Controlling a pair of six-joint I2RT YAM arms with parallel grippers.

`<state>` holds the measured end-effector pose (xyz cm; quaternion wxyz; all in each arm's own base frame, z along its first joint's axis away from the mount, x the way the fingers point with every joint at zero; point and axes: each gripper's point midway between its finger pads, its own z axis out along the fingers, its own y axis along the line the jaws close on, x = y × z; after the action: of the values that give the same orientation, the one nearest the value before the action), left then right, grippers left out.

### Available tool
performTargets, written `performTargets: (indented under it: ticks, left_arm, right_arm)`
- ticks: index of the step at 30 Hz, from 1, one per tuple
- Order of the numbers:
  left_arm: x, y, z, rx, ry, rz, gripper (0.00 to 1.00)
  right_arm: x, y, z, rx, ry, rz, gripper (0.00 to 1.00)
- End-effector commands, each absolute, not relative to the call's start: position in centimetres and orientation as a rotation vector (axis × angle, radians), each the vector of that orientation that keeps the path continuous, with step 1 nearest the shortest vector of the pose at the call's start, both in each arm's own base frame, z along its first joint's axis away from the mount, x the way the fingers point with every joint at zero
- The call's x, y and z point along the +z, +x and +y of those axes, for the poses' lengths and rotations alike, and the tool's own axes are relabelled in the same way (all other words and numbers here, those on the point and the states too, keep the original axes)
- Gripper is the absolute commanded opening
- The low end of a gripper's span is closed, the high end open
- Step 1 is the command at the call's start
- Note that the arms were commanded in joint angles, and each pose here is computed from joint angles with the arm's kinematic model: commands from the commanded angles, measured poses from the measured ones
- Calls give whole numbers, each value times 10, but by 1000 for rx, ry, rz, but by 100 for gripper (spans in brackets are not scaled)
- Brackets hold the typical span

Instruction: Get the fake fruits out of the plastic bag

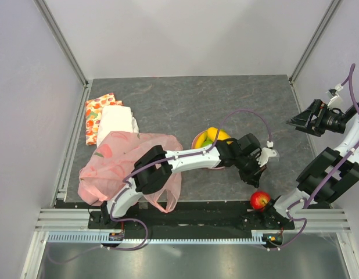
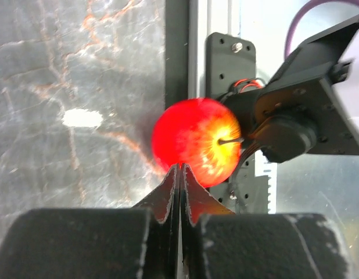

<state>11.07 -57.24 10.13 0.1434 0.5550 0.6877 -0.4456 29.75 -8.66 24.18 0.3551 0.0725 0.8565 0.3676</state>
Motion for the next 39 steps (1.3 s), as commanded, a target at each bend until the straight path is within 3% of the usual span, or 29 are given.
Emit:
performTargets:
  ticks: [1, 2, 3, 4, 5, 6, 11, 22, 34, 37, 39]
  left_arm:
    - [119, 99, -566, -1327, 1690, 1903, 14]
    - [116, 97, -564, -1325, 1733, 1859, 31]
    - [117, 92, -561, -1351, 1773, 1814, 54]
    - [116, 90, -559, -1355, 1796, 1783, 86]
    - [107, 89, -555, -1342, 1827, 1754, 97]
    - [112, 84, -554, -1377, 1850, 1704, 99]
    - [109, 69, -563, -1421, 1877, 1558, 99]
    - [102, 56, -599, -1485, 1847, 1495, 96]
    - [63, 79, -624, -1339, 1689, 1700, 93]
    - [58, 86, -629, -1331, 1634, 1730, 89]
    - [56, 88, -632, -1326, 1613, 1744, 79]
  right_arm:
    - [259, 294, -79, 983, 186, 2173, 98]
    - [259, 294, -79, 978, 185, 2175, 98]
    - [259, 293, -79, 973, 183, 2177, 98]
    - [259, 293, -78, 972, 182, 2179, 98]
    - [259, 292, -78, 972, 181, 2179, 98]
    - [258, 292, -78, 970, 179, 2180, 98]
    - [253, 292, -77, 994, 198, 2185, 98]
    - [245, 289, -77, 998, 208, 2209, 98]
    - [242, 293, -79, 1018, 214, 2204, 98]
    - [242, 291, -79, 1002, 206, 2213, 98]
    - [241, 289, -79, 995, 207, 2220, 98]
